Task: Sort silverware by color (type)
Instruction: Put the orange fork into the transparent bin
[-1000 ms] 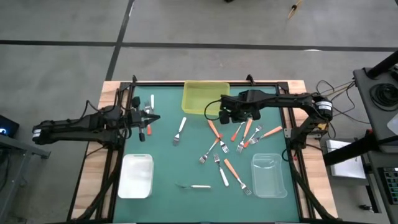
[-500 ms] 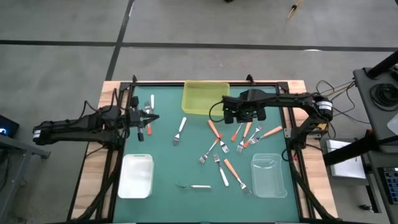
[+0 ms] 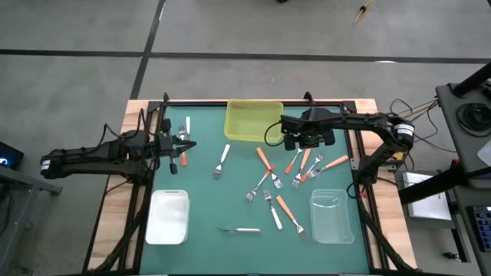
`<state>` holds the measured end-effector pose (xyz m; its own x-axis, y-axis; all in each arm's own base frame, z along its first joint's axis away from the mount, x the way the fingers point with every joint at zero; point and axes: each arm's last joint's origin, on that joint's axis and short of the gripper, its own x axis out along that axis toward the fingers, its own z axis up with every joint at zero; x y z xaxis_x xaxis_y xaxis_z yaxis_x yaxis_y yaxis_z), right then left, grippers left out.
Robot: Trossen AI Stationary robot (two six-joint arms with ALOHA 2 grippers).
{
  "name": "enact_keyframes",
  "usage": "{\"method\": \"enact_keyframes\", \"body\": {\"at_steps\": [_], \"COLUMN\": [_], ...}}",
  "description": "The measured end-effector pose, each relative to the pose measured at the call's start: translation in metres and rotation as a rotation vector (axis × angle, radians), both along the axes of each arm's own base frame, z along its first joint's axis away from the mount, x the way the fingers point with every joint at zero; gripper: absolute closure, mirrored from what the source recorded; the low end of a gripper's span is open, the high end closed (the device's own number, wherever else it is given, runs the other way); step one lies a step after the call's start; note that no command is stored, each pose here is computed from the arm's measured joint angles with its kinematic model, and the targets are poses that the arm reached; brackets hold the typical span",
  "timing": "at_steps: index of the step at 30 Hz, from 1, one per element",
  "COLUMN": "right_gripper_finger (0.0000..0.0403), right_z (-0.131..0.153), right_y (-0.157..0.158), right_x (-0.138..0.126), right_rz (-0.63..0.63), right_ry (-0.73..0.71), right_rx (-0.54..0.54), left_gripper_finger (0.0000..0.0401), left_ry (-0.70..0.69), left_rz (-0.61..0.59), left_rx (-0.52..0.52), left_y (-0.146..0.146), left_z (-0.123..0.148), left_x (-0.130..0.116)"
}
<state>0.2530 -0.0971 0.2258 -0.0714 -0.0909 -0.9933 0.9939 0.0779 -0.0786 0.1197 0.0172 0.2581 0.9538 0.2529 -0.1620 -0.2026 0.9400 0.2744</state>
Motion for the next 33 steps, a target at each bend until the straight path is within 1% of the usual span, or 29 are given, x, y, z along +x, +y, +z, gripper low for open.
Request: {"method": "enact_keyframes", "body": {"at_steps": [4,9,12,19,26,33], "right_gripper_finger": [0.0394,0.0394,0.0394,0.0394,0.0394,0.0394], "right_z": [-0.009,-0.016,-0.017,-0.011,-0.001,0.001], "right_y": [-0.001,-0.002,-0.002,-0.004,-0.008,-0.011], "right_x": [-0.002,0.0,0.001,0.005,0.015,0.022], "right_rz": [-0.008,0.062,0.055,0.066,0.07,0.124], "right_ry": [-0.02,-0.055,-0.069,-0.092,-0.177,-0.247], "right_rx": [-0.012,-0.023,-0.012,-0.034,-0.079,-0.114], "left_gripper_finger": [0.0401,0.0401,0.0401,0.0401,0.0401,0.0401], "left_ry": [-0.001,0.001,-0.001,-0.022,-0.04,-0.053], "left_rz": [0.0,-0.001,-0.001,-0.001,-0.001,-0.001], "left_rx": [0.001,0.006,0.006,0.01,0.012,0.013], "left_y": [0.0,0.0,0.0,0.0,0.0,0.0], "left_z": [0.0,0.0,0.0,0.002,0.004,0.005], "left_x": [0.0,0.0,0.0,0.0,0.001,0.001]}}
